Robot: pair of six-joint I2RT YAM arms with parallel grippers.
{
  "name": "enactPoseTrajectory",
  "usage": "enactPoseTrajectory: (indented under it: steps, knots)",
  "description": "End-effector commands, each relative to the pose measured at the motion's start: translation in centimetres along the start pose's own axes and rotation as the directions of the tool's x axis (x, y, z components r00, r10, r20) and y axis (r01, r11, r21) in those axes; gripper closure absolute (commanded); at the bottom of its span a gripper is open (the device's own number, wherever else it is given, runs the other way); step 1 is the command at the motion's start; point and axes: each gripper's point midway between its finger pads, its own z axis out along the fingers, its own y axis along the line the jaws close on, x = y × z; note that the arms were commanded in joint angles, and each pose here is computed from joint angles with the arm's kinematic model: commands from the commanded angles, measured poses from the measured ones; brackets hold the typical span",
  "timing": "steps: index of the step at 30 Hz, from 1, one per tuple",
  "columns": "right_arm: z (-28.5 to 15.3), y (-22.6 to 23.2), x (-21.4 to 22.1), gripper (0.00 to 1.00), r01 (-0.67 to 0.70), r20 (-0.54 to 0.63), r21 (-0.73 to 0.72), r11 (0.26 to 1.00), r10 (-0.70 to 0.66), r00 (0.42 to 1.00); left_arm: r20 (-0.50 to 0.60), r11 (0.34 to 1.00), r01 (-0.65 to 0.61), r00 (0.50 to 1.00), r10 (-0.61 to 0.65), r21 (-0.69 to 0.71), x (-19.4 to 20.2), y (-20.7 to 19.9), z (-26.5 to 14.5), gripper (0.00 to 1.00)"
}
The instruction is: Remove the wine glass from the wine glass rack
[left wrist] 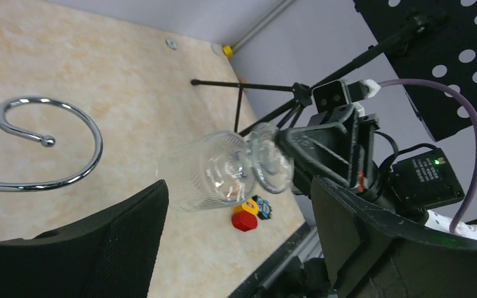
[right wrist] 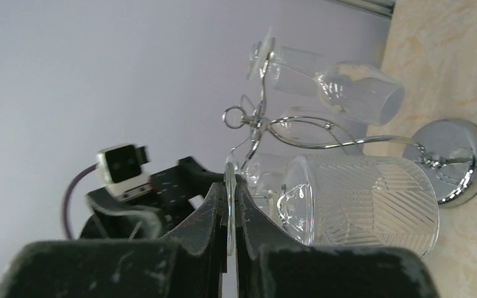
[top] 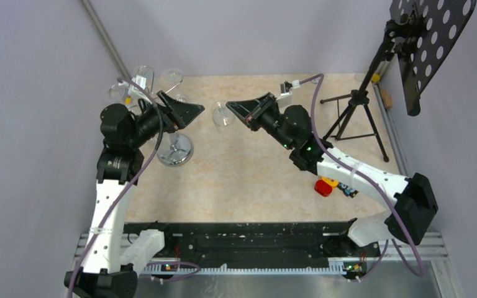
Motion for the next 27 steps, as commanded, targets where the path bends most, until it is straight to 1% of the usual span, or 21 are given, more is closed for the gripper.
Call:
enactPoseTrajectory:
  steps: [1,4,7,10,11,13,14,18,19,27]
  knots:
    - [-3.3,8.8,-2.1,1.00,-0.040,0.006,-0.278,0.960,0.043,0.999,-0.045,0.975,0.122,0.992,-0.116,0.186,0.6,-3.1,0.5,0.12]
    - [-4.0,9.4,-1.7,1.00,-0.051,-0.031,-0.305,0.951,0.043,0.999,-0.084,0.953,0.166,0.985,-0.149,0.255,1.3,-4.1,1.1,0.14]
    - [-4.0,9.0,-1.5,1.00,-0.047,-0.046,-0.295,0.954,0.035,0.998,-0.112,0.942,0.184,0.981,-0.158,0.282,1.8,-4.8,1.4,0.19]
    - [-3.8,8.3,-1.2,1.00,-0.046,-0.053,-0.282,0.958,0.033,0.998,-0.113,0.941,0.185,0.981,-0.159,0.284,1.8,-5.0,1.5,0.32]
    - [-3.7,8.0,-1.1,1.00,-0.046,-0.053,-0.277,0.960,0.033,0.998,-0.112,0.941,0.185,0.981,-0.159,0.282,1.8,-5.0,1.5,0.35]
    - [-3.5,7.8,-0.9,1.00,-0.049,-0.058,-0.277,0.960,0.034,0.998,-0.112,0.943,0.190,0.980,-0.165,0.273,1.9,-4.8,1.5,0.36]
    - [-3.4,7.7,-0.8,1.00,-0.050,-0.063,-0.280,0.959,0.034,0.997,-0.115,0.943,0.197,0.978,-0.172,0.269,2.1,-4.6,1.6,0.40]
    - [-2.8,7.5,-0.2,1.00,-0.061,-0.092,-0.286,0.956,0.036,0.995,-0.151,0.926,0.251,0.965,-0.216,0.281,2.6,-4.7,1.9,0.57]
    - [-2.6,7.4,0.0,1.00,-0.063,-0.099,-0.284,0.957,0.036,0.994,-0.164,0.920,0.267,0.960,-0.227,0.287,2.7,-4.9,2.0,0.60]
    - [-1.5,6.7,0.3,1.00,-0.047,-0.098,-0.284,0.958,0.020,0.995,-0.228,0.911,0.314,0.939,-0.256,0.269,3.6,-4.9,1.8,0.68]
